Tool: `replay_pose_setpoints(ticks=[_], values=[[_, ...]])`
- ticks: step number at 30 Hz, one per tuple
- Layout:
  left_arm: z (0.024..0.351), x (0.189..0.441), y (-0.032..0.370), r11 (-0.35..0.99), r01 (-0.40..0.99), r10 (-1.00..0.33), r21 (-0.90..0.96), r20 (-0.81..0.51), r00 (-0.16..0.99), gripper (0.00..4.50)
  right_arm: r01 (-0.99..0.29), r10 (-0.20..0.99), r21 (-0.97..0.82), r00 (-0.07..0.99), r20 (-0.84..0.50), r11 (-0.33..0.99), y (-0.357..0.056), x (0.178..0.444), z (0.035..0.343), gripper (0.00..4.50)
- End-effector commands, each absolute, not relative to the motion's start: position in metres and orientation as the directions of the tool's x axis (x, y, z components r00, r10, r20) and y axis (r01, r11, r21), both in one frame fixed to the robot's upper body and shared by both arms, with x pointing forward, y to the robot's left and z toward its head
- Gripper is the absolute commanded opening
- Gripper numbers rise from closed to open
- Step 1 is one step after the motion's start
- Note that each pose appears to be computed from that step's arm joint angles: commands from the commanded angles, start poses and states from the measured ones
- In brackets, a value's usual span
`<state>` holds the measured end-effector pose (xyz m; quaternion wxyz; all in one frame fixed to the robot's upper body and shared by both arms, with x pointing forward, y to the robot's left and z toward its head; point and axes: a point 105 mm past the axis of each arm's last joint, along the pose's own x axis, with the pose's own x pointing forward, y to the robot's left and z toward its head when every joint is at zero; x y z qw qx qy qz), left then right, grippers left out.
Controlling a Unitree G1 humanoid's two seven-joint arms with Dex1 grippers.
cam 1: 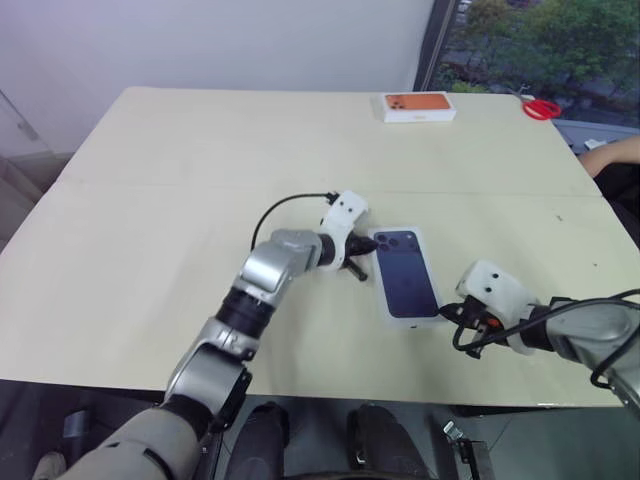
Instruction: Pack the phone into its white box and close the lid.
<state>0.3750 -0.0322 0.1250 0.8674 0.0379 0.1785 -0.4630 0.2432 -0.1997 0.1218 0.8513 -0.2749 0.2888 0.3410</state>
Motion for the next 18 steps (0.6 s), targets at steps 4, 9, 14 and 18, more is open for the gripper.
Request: replay_pose_setpoints(ticks=[4,9,14,18], values=[[0.121,0.386,-0.035,0.594,0.802,-0.756,-0.064,-0.383,0.53,0.0,-0.732,0.428,-0.298,0.624,-0.654,0.612,-0.198,0.248,0.128,0.04],[0.148,0.394,-0.017,0.616,0.785,-0.774,-0.069,-0.238,0.587,0.0,-0.618,0.399,-0.368,0.757,-0.518,0.694,-0.203,0.273,0.152,0.04],[0.169,0.389,0.064,0.685,0.728,-0.727,-0.041,-0.119,0.677,0.0,-0.417,0.293,-0.424,0.898,-0.329,0.804,-0.229,0.307,0.178,0.04],[0.165,0.369,0.125,0.727,0.686,-0.678,0.033,-0.126,0.725,0.0,-0.405,0.324,-0.36,0.908,-0.264,0.841,-0.234,0.319,0.182,0.04]])
